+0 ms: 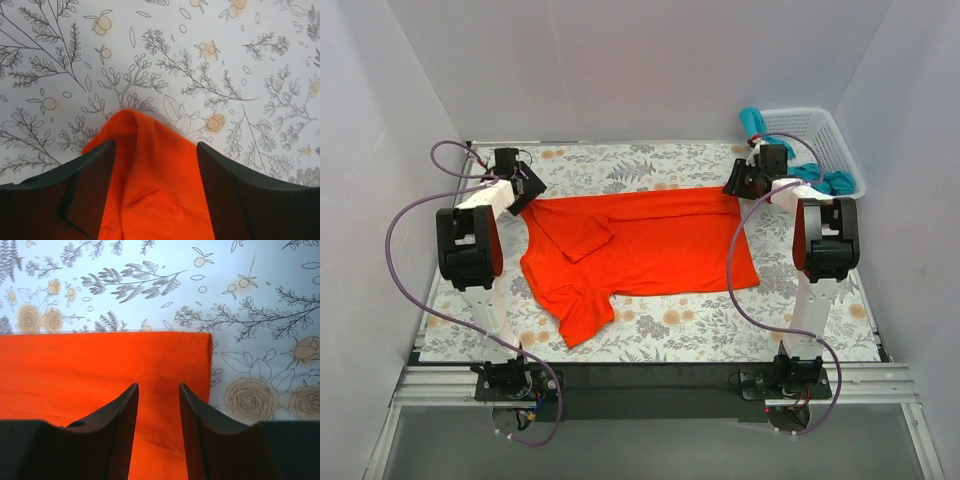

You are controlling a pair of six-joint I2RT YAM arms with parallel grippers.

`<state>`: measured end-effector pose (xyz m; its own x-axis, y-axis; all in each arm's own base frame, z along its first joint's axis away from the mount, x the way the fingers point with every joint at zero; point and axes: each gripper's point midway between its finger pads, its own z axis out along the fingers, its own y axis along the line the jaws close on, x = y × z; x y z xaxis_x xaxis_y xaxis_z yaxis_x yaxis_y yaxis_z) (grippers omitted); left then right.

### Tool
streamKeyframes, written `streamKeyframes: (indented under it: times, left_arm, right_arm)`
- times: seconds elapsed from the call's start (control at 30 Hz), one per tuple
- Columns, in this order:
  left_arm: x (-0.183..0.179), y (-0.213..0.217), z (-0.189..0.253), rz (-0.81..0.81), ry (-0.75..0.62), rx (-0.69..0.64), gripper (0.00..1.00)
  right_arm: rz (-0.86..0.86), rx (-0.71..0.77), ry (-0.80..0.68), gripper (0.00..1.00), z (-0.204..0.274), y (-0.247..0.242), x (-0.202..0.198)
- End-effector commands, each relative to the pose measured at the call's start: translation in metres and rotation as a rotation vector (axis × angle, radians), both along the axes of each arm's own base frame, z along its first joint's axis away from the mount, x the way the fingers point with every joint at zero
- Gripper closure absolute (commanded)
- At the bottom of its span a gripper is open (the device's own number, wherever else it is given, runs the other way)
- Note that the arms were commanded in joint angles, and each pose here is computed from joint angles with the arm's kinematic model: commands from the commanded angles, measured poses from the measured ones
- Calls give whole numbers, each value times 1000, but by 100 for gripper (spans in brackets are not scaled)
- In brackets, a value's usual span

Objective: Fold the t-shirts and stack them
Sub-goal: Fold the tshirt

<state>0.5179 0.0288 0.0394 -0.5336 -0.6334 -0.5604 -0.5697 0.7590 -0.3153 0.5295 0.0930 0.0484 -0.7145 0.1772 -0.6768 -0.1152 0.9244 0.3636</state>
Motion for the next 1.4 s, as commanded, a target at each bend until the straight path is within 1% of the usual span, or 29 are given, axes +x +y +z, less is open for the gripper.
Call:
streamKeyframes:
  times: [0.0,0.03,0.07,0.1,0.13,0.17,0.2,0.23,0.27,0.3,0.33,0.4,0.43,0.5,0.53,0.6,0.67,0.7,0.73,0.77,0.8,0.83,0.87,0.9,0.97,1.17,1.2,1.23,1.37]
  left_arm:
    - [-4,3,87,16,-158,0,31]
    - [-9,1,96,13,-174,-5,28]
    - [-19,-5,118,1,-208,-10,27]
    - [-31,-10,116,-4,-192,-17,27]
    - [-40,-15,120,-9,-191,-22,27]
    - [-53,-25,136,-33,-214,-34,27]
    - [-70,-31,122,-45,-177,-43,30]
    - [-79,-38,123,-55,-178,-60,32]
    - [-91,-58,136,-104,-208,-92,36]
    - [-101,-67,132,-123,-199,-115,40]
    - [-115,-76,118,-127,-168,-138,41]
    - [-130,-93,116,-172,-171,-185,42]
    - [-140,-101,104,-191,-147,-193,43]
    - [-144,-110,96,-199,-137,-215,45]
    - [-147,-114,91,-206,-125,-227,47]
    - [-151,-120,77,-197,-100,-257,47]
    - [-155,-119,66,-177,-88,-271,47]
    - [-156,-119,62,-158,-85,-284,47]
    - [-154,-118,60,-147,-92,-283,45]
    - [-156,-116,55,-132,-83,-279,43]
    - [-158,-115,49,-115,-69,-279,41]
    - [-158,-112,46,-90,-65,-281,40]
    - [-159,-112,43,-79,-60,-283,39]
    - [-162,-111,38,-68,-53,-285,36]
    - [-162,-110,35,-50,-58,-294,35]
    - [-166,-115,26,-31,-48,-337,34]
    - [-167,-116,23,-32,-41,-344,37]
    - [-168,-117,20,-34,-33,-351,39]
    - [-168,-121,14,-41,-22,-370,39]
  right_arm:
    - [43,40,-110,54,69,8,1]
    - [48,53,-121,53,82,11,-8]
    - [54,58,-131,53,89,14,-13]
    - [58,66,-130,53,92,15,-20]
    - [76,96,-156,53,112,24,-29]
    - [88,112,-132,53,106,29,-42]
    - [115,133,-154,53,121,40,-53]
    - [142,152,-153,53,124,50,-62]
    - [153,175,-132,54,118,59,-74]
    - [173,193,-136,54,122,68,-82]
    - [234,224,-161,54,132,92,-94]
    - [281,281,-172,54,137,119,-107]
    - [342,307,-164,54,139,147,-121]
    - [394,351,-180,54,149,177,-127]
    - [448,359,-160,54,142,203,-137]
    - [510,382,-154,54,142,238,-150]
    - [554,421,-154,54,140,263,-148]
    - [580,434,-120,54,125,278,-152]
    - [604,478,-133,54,134,290,-151]
    - [613,493,-124,54,131,297,-150]
    - [629,499,-86,54,115,309,-153]
    - [646,528,-95,54,122,318,-150]
    - [657,538,-85,54,119,325,-149]
    - [663,543,-51,54,103,333,-150]
    - [684,585,-40,54,101,345,-147]
    - [658,636,-31,53,96,358,-133]
    - [654,637,-16,53,89,359,-132]
    - [654,639,-13,53,86,360,-131]
    - [652,644,22,53,72,363,-130]
